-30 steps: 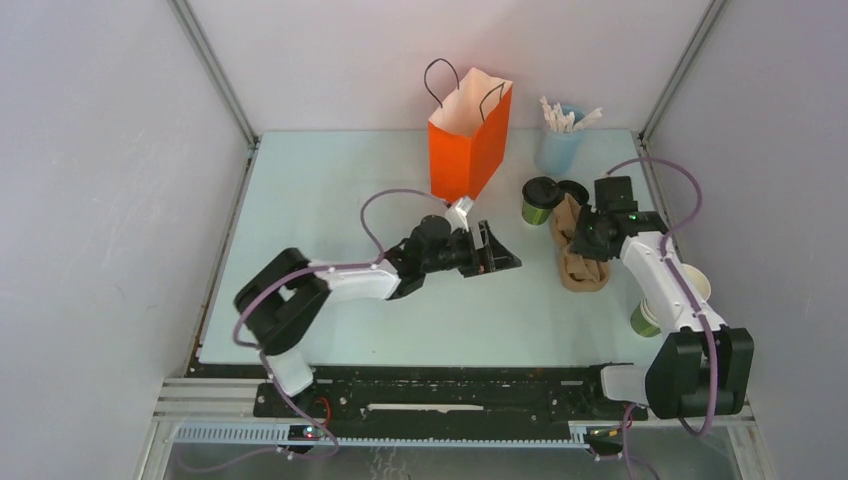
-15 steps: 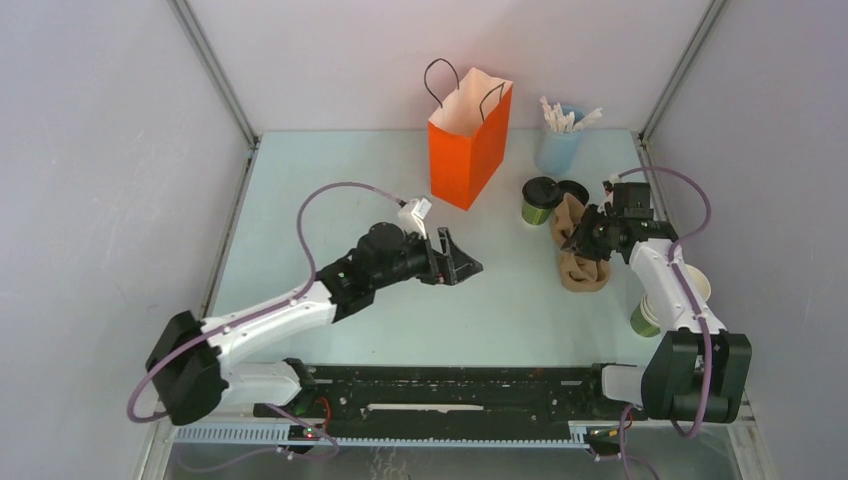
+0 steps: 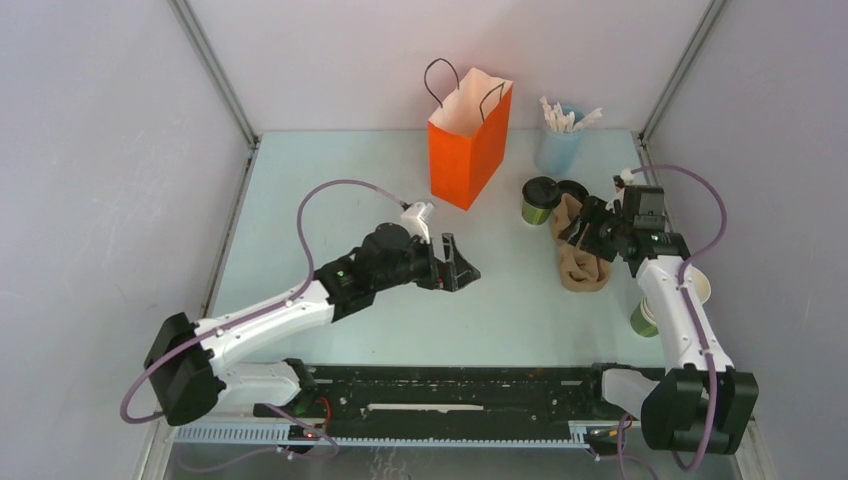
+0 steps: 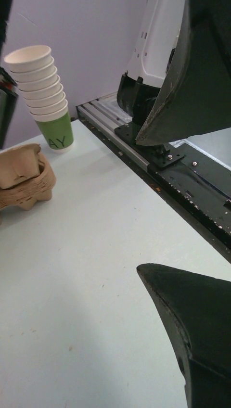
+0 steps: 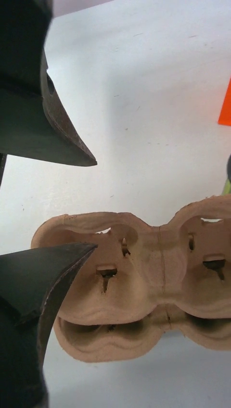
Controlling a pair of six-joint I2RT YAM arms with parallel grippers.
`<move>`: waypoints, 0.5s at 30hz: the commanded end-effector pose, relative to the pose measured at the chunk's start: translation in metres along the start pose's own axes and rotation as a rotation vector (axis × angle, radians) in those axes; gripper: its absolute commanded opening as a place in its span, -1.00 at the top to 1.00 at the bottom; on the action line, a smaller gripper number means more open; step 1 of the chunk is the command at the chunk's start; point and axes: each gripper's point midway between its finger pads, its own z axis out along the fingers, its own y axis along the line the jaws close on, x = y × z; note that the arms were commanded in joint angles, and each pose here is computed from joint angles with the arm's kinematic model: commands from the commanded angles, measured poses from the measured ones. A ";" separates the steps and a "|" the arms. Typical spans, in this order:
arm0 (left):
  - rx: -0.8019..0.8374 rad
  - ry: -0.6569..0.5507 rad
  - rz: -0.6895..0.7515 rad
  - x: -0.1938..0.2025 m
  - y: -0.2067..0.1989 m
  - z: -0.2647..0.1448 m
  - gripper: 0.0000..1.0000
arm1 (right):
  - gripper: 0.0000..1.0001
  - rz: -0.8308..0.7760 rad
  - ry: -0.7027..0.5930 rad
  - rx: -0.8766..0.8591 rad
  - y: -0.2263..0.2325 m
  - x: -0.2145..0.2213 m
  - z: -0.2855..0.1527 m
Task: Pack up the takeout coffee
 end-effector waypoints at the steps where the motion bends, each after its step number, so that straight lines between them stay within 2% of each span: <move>1: 0.085 -0.002 0.043 -0.010 -0.040 0.013 -0.94 | -0.35 -0.034 -0.123 0.047 0.001 -0.030 -0.022; 4: 0.101 0.027 0.041 -0.007 -0.059 0.039 -0.90 | -0.36 -0.025 -0.175 0.136 -0.009 -0.043 -0.034; 5: 0.084 0.041 0.042 -0.003 -0.061 0.055 -0.87 | -0.54 -0.012 -0.203 0.160 -0.011 -0.048 -0.041; 6: 0.074 0.038 0.047 -0.004 -0.066 0.066 -0.84 | -0.80 0.005 -0.235 0.187 -0.014 -0.051 -0.050; 7: 0.065 0.034 0.050 -0.005 -0.071 0.080 -0.81 | -0.95 0.021 -0.270 0.222 -0.017 -0.056 -0.059; 11: 0.001 -0.009 0.059 -0.016 -0.088 0.128 -0.68 | -0.95 0.059 -0.433 0.328 -0.029 -0.069 -0.105; 15: -0.037 -0.003 0.055 -0.015 -0.098 0.172 -0.48 | -0.94 0.082 -0.565 0.337 -0.028 -0.075 -0.140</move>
